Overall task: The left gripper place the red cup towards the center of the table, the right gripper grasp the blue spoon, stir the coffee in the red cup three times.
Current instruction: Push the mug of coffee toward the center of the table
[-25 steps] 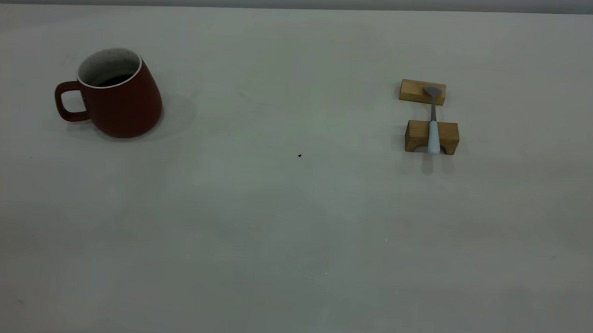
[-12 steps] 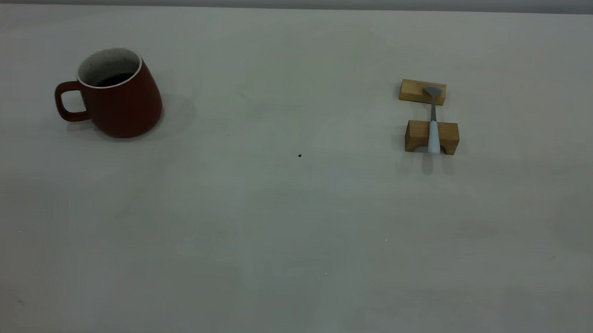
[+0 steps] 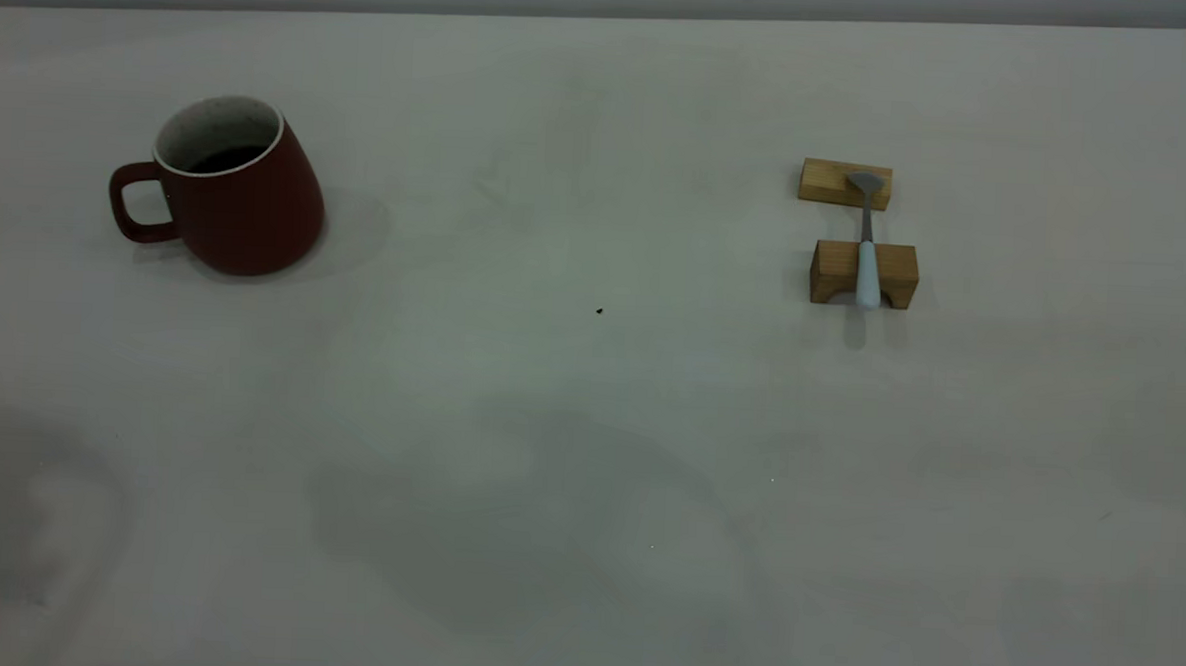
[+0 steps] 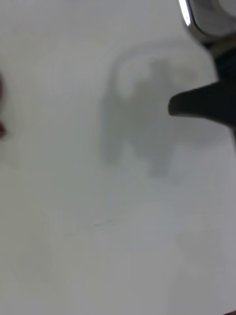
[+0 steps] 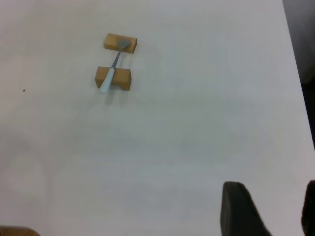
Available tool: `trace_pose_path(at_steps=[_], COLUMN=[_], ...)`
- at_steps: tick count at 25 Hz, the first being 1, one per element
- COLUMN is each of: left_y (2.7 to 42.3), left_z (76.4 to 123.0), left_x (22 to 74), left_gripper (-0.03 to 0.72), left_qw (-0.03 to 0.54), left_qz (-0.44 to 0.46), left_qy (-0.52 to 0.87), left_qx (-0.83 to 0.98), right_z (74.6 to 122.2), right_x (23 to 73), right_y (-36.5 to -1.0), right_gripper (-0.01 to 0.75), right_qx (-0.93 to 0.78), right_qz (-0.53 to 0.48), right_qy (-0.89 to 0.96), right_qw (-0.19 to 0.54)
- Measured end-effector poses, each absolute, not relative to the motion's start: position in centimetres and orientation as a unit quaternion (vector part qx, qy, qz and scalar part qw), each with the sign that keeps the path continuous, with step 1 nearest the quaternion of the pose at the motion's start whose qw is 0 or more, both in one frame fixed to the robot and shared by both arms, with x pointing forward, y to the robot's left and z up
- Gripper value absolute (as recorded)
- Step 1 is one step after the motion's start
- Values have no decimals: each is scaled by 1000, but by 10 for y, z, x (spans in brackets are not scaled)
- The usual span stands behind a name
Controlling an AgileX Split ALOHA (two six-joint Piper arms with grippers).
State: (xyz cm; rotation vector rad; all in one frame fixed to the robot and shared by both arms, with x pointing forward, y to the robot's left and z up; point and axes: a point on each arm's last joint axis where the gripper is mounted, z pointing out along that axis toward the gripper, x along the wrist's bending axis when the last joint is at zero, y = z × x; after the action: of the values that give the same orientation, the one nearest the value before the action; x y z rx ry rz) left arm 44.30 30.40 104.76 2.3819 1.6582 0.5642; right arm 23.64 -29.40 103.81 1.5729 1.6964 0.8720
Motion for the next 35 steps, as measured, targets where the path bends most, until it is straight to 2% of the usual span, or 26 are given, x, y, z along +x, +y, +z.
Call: trace_pose_path(at_steps=[5,17,29,35], left_y=[303,300,296,295], left_z=[1017,933,874,848], left_x=[504,611,659,667], left_gripper=[634,638,637,617], left_qw=[53,-3,-52,-53], left_qz=[150,72,46,45], left_qy=[512,438,303,261], left_qx=[844,896,951,963], right_z=[1038,1038,1038,1038], right_x=[236,236,236,236], right_y=[-294,-294,-294,-294], right_gripper=[352,352,352,352], right_qx=[601,601,601,601], right_qz=[333,333,333,333], right_qy=[648,648,648,648], right_qw=[328,328,328,328])
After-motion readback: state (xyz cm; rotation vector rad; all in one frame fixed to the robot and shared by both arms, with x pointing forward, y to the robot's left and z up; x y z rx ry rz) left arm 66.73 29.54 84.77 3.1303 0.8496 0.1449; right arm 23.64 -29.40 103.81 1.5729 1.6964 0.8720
